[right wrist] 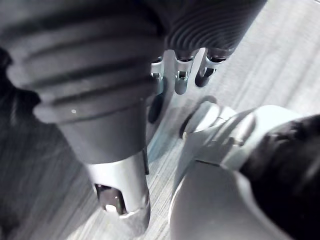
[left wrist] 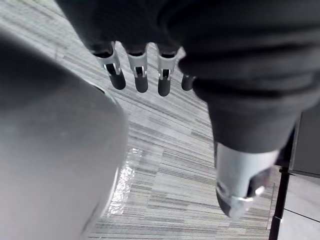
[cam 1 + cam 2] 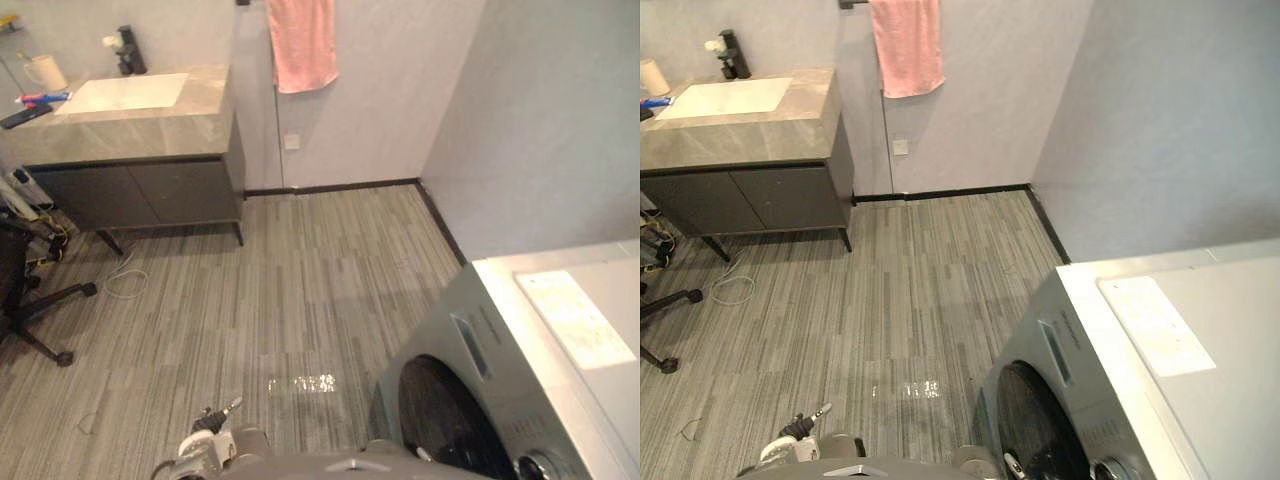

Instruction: Pick up the laundry basket with both hands and put the clothes into the washing machine.

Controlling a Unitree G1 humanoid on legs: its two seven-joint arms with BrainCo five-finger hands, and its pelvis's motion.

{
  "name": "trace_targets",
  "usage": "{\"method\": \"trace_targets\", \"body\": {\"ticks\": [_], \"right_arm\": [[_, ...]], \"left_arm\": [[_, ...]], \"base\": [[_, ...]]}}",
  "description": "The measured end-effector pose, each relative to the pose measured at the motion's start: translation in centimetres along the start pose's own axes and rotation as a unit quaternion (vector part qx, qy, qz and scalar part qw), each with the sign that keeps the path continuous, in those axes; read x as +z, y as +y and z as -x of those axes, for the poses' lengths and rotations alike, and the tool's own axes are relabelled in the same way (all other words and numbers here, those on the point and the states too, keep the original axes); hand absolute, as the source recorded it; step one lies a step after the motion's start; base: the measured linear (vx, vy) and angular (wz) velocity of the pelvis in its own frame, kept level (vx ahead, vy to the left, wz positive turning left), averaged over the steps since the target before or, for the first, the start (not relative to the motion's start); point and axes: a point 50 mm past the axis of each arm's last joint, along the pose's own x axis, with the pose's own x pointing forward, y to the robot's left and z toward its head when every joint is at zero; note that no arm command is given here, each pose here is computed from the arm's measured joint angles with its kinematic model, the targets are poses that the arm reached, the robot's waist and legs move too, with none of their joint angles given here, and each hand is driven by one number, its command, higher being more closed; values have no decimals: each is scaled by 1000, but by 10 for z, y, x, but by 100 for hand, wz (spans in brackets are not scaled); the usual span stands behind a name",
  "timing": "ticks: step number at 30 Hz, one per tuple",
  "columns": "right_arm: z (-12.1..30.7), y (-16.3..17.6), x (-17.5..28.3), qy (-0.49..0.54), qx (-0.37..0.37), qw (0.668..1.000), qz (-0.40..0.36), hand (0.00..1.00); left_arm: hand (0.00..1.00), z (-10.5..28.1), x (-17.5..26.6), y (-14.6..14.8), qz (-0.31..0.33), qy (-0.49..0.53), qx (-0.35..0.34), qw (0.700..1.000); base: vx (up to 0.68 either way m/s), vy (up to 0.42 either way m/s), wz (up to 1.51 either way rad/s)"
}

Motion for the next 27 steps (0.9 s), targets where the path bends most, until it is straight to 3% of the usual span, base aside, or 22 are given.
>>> {"method": "trace_targets", "body": {"ticks": [5, 11, 27], "right_arm": [[1, 25, -6, -5, 30, 999, 20, 0], [0, 19, -10, 9, 14, 1000, 18, 0], [-1, 20, 5, -15, 22, 998, 59, 0]], "left_arm": [[0, -1, 0, 19, 4, 1, 27, 1000], [0, 2, -20, 29, 60, 32, 53, 996], [0, 4, -37, 16, 44, 65, 33, 996]], "base": [[193, 353, 14], [106, 150, -35], [-6, -68, -10]]}}
